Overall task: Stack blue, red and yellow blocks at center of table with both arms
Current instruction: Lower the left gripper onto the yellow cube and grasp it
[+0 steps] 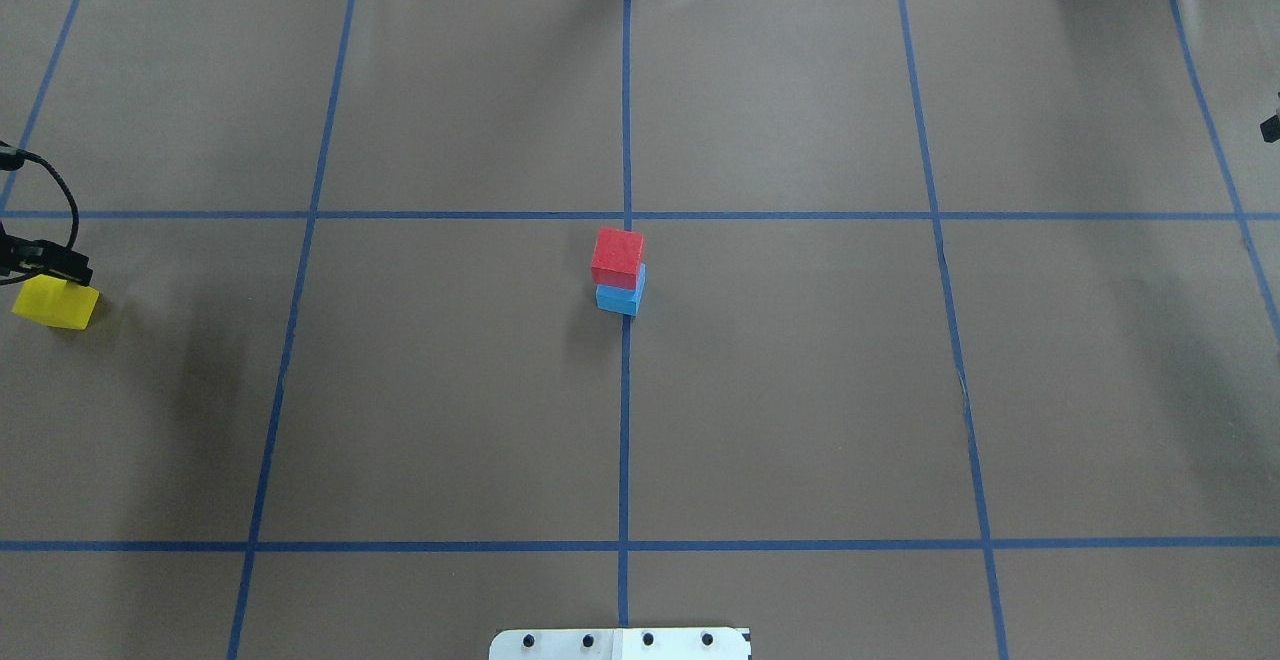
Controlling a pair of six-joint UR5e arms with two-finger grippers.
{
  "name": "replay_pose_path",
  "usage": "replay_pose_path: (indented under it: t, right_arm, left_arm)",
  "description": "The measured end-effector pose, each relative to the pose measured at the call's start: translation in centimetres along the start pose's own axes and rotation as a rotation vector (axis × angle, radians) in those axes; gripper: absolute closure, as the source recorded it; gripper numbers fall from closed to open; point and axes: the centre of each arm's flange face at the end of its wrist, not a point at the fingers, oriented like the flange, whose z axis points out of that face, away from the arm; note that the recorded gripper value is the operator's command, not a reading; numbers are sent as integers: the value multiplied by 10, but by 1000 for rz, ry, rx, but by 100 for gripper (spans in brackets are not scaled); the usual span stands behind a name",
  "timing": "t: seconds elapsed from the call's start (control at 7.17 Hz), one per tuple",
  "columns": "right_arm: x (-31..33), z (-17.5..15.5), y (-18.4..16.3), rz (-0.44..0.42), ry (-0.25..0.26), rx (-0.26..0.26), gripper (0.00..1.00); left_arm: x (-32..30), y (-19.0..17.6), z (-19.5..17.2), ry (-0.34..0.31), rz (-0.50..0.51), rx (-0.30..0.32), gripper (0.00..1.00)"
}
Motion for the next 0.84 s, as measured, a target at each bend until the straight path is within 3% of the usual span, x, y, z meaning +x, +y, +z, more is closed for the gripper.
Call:
replay_pose_path:
  t: [0.56,0.7,0.84]
  right_arm:
    - [-2,-4,3,-5,0,8,0]
    - [-3,-5,5,-7,-1,9,0]
    - [-2,-5,6,-7,-1,9,0]
  left_arm:
    - [2,8,2,26,0,-29,0]
    - [2,10,3,30,1,-35,33]
    - [2,13,3,32,2,-40,99]
